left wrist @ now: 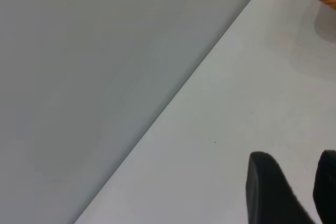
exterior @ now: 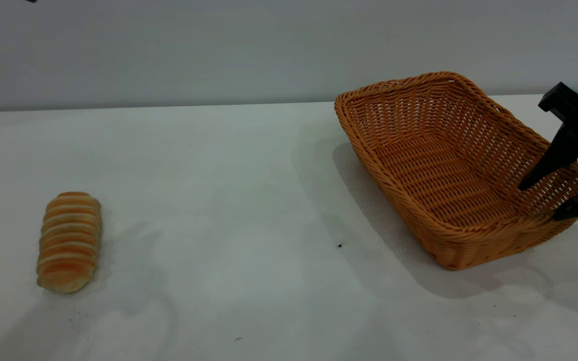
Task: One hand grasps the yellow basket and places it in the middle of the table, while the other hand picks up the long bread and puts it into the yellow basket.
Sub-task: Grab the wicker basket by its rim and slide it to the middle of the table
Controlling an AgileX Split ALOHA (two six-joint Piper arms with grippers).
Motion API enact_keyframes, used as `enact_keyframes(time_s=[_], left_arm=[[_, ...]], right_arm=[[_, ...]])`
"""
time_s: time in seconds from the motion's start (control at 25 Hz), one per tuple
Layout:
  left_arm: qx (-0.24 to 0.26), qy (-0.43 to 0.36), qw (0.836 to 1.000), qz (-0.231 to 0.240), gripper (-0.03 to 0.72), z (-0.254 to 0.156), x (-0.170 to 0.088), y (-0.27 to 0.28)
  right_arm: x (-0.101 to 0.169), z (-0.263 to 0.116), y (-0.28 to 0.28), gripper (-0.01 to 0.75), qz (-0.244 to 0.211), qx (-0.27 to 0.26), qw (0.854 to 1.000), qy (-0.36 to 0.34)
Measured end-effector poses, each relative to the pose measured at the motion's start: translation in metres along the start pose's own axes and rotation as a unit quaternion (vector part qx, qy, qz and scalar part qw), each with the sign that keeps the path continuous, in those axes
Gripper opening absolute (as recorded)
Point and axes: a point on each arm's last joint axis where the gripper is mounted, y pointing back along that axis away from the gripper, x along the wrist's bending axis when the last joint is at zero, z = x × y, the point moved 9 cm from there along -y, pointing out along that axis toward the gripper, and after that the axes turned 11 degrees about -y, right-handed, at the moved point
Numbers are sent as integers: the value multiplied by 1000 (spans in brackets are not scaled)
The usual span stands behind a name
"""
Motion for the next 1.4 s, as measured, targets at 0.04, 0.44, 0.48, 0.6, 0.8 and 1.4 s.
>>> enact_keyframes(time_s=[0.04, 0.44, 0.48, 0.6, 0.8, 1.4], left_arm=[[0, 0, 1000, 1, 283, 0, 0, -1], [0, 0, 1000, 4, 283, 0, 1, -1], [0, 0, 1000, 5, 283, 0, 2, -1], [0, 0, 1000, 6, 283, 0, 2, -1], [-1, 0, 1000, 8, 283, 0, 3, -1], [0, 0, 1000, 4, 283, 0, 1, -1]], right_arm=[[0, 0, 0, 472, 0, 0, 1000, 0], [-5, 0, 0, 472, -21, 5, 1000, 4], [-8, -1, 0, 472, -27, 6, 1000, 5], [-16, -3, 0, 472, -49, 13, 999, 12], [-23, -1, 1, 472, -69, 8, 997, 27], [11, 14, 15, 472, -16, -16, 999, 48]])
